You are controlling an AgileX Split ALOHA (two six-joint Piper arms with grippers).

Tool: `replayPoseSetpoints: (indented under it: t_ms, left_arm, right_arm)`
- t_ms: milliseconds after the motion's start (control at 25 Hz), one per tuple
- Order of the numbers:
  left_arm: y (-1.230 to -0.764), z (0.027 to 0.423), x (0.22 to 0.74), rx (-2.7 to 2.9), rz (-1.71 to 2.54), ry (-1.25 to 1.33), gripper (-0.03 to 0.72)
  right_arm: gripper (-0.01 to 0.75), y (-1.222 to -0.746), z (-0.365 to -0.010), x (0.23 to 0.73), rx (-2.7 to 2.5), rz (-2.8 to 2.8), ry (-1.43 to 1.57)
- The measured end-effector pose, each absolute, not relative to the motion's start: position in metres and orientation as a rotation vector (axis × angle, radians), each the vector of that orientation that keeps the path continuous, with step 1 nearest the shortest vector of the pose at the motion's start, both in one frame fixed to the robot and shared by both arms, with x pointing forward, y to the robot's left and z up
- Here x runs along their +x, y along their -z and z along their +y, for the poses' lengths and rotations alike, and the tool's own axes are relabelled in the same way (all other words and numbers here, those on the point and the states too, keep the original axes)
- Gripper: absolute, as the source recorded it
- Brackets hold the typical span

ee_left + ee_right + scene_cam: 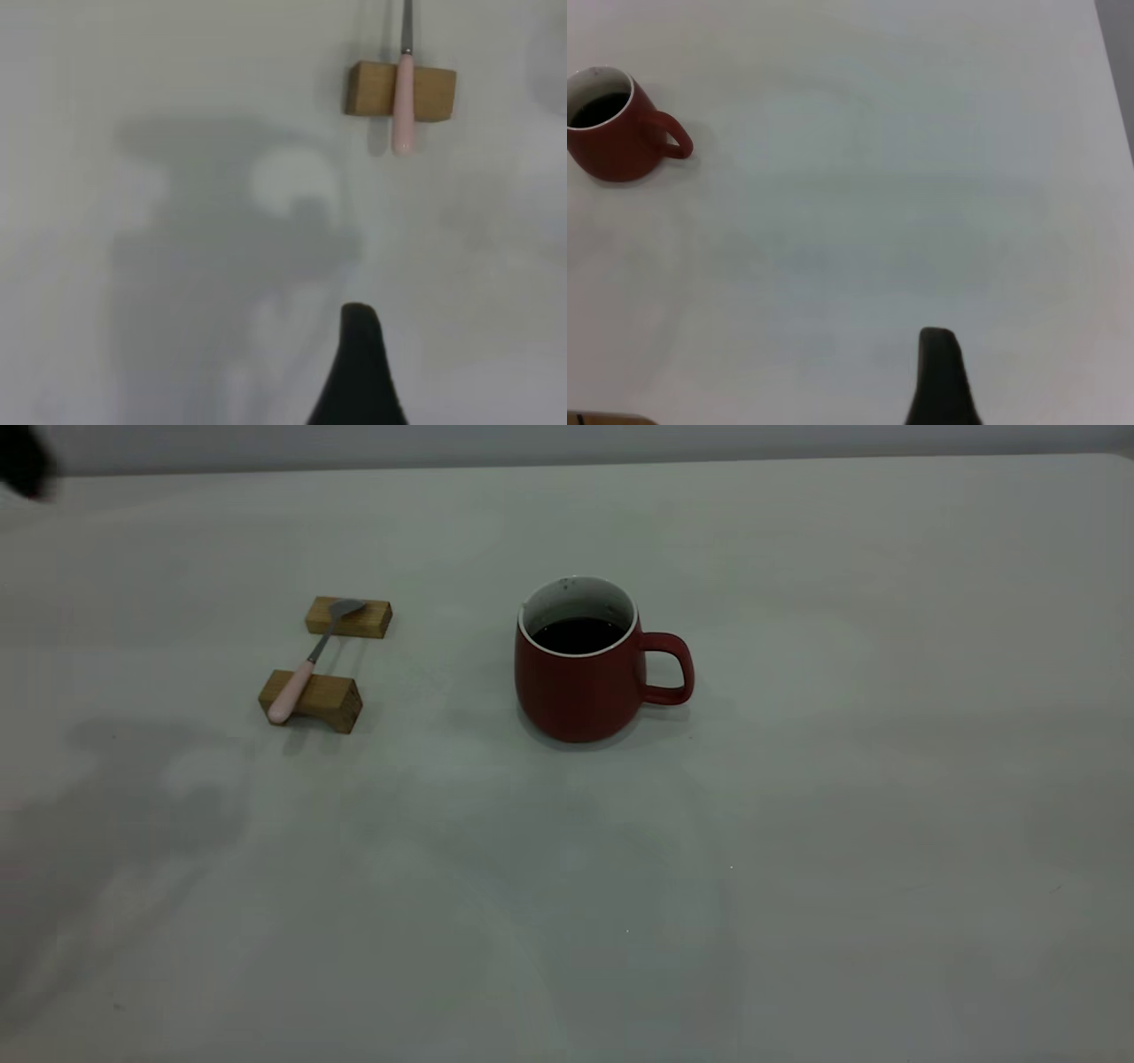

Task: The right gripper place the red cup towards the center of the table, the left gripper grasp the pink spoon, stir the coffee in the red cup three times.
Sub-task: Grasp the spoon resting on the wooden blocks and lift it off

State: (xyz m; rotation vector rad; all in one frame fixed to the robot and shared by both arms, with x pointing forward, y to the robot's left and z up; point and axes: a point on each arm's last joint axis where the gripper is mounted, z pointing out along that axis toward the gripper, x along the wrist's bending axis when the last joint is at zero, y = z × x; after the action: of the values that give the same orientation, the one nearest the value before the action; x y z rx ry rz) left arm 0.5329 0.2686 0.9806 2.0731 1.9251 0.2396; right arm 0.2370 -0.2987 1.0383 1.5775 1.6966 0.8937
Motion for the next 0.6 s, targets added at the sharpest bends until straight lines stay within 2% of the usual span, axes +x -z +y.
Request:
replayPoseSetpoints:
  t_ms: [240, 600]
  left_arm:
    - [-0.913, 0.246, 0.582, 2.19, 1.953, -0.109, 0.663]
    - [-0.849, 0.24, 0.609, 2.221, 2.003, -0.04, 0.646]
  right_arm:
    - [0.587, -1.038, -0.299, 0.237, 1.577, 1.697, -0.894]
    - [0.587, -1.038, -0.299, 0.237, 1.577, 1.696, -0.894]
